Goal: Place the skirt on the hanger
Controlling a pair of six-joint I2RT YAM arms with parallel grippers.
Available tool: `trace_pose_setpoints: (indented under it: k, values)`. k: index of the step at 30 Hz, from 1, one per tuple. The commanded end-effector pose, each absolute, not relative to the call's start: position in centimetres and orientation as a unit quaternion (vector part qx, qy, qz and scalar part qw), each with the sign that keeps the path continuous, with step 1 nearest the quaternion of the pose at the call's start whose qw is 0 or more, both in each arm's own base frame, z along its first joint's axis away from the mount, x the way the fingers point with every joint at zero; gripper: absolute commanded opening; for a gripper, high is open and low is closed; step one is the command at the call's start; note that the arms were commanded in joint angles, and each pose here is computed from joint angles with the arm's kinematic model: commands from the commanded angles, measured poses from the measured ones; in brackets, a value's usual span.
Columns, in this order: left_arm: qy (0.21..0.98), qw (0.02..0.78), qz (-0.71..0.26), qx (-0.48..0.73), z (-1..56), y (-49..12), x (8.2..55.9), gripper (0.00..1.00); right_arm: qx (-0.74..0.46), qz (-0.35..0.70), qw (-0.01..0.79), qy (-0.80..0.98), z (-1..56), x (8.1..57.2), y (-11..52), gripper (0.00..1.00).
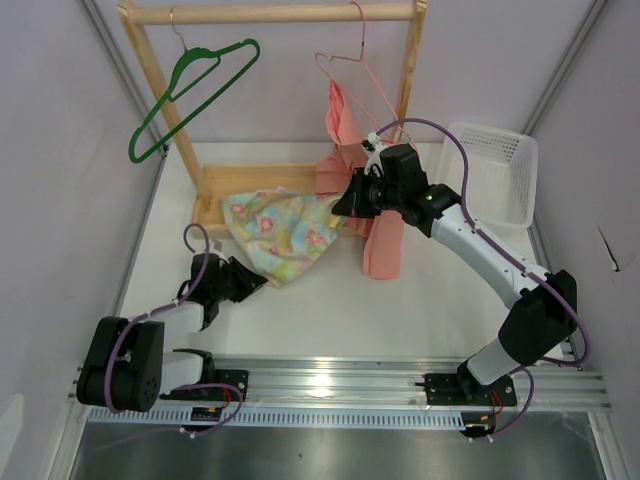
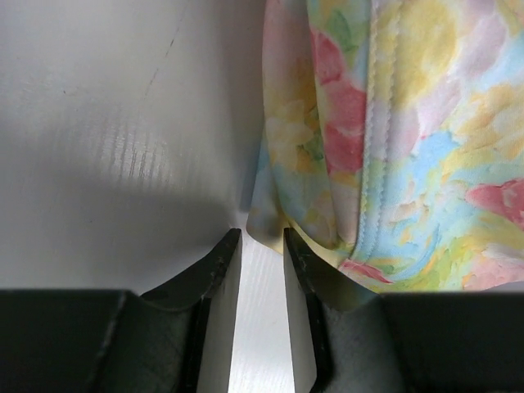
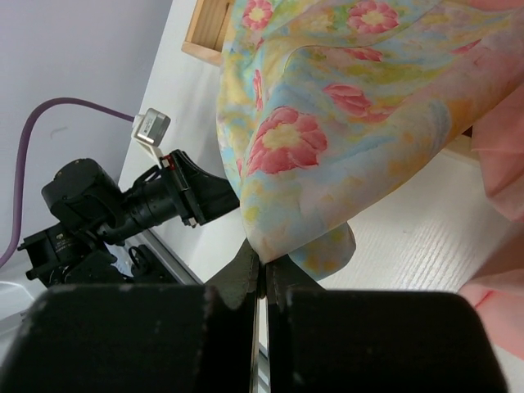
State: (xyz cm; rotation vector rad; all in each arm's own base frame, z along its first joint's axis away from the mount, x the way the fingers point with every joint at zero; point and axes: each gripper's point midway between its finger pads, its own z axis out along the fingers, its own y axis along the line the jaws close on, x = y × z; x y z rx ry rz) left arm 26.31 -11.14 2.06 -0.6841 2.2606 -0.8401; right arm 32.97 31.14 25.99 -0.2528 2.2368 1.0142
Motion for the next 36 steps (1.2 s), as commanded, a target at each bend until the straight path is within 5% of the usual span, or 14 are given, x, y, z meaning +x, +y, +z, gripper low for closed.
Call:
trace_pose_setpoints:
  k: [1,6,17,26,32,34,35,36]
  values:
    - [0.863,0.309,-0.301,-0.262,1.7,-10.9,26.5,0.29,-0.100,0.410,0.349,0.837,28.6,33.5,31.7,0.00]
    - [0.863,0.319,-0.296,-0.256,2.8,-10.8,27.3,0.00,-0.103,0.410,0.350,0.836,28.7,33.5,31.8,0.00]
    - [0.840,0.436,-0.203,-0.251,18.6,-6.2,26.6,0.00,-0.118,0.397,0.351,0.840,28.6,32.8,30.9,0.00]
    - [0.814,0.458,-0.083,-0.348,22.8,-0.3,20.0,0.00,-0.116,0.342,0.340,0.868,25.6,30.0,27.4,0.00]
    - [0.843,0.405,-0.023,-0.355,19.6,0.9,18.9,0.00,-0.118,0.317,0.289,0.896,20.0,26.4,25.4,0.00]
    - [0.848,0.399,-0.030,-0.349,18.9,0.4,19.2,0.07,-0.118,0.318,0.277,0.899,18.5,25.5,25.1,0.00]
    - [0.855,0.389,-0.033,-0.343,17.7,0.1,19.2,0.25,-0.116,0.317,0.259,0.905,16.9,24.4,24.7,0.00]
    - [0.853,0.395,-0.056,-0.336,17.9,-0.6,19.7,0.32,-0.114,0.319,0.252,0.907,16.1,24.0,24.7,0.00]
